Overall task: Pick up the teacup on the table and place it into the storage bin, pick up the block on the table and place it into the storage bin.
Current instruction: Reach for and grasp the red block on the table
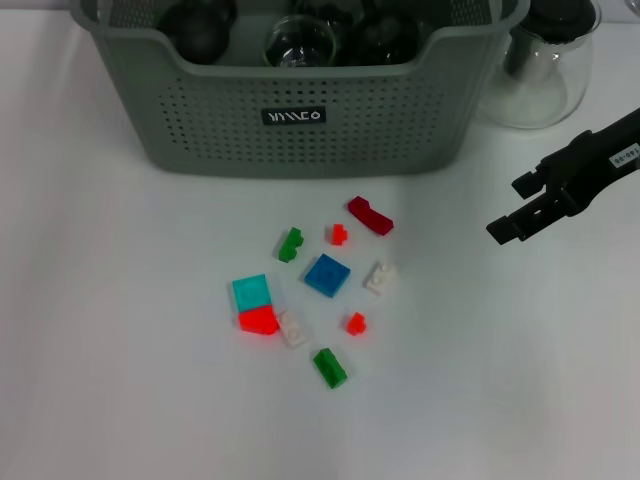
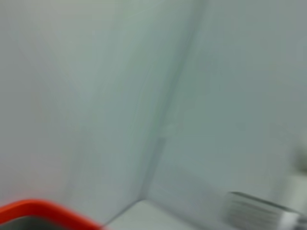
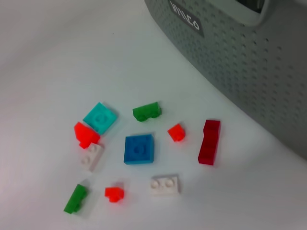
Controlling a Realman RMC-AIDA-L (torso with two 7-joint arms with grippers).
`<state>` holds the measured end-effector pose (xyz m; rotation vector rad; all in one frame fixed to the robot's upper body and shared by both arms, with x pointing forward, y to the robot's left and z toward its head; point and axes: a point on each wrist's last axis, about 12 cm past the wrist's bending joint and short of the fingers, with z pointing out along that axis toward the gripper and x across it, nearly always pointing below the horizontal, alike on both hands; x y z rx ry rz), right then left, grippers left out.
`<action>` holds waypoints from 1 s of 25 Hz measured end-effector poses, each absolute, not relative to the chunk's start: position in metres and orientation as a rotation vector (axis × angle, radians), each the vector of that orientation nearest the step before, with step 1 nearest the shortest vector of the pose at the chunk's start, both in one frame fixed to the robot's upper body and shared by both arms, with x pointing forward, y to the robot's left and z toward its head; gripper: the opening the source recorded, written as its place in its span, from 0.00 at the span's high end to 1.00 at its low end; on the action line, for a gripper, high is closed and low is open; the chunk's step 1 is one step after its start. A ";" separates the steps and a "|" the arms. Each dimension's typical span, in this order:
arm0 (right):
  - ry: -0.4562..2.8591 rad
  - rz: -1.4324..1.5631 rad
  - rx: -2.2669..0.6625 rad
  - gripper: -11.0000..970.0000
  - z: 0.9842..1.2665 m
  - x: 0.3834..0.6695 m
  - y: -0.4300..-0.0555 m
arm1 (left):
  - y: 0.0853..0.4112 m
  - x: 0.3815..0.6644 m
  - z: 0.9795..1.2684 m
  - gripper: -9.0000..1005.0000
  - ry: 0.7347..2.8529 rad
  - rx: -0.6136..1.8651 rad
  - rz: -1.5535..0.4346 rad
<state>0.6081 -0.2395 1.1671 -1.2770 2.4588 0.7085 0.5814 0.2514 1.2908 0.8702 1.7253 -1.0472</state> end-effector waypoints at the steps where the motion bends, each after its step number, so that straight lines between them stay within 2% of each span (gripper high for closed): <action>1: 2.455 0.707 -1.280 0.07 1.168 0.609 -0.238 | 0.253 0.575 1.286 0.27 1.698 0.888 -1.075; 11: 2.410 0.710 -1.330 0.08 1.162 0.612 -0.206 | 0.263 0.512 1.188 0.13 1.616 1.065 -1.117; 17: 2.423 0.703 -1.337 0.08 1.148 0.611 -0.189 | 0.270 0.492 1.138 0.11 1.614 1.150 -1.111; 25: 2.439 0.642 -1.282 0.08 1.132 0.617 -0.171 | 0.280 0.477 1.115 0.11 1.626 1.220 -1.016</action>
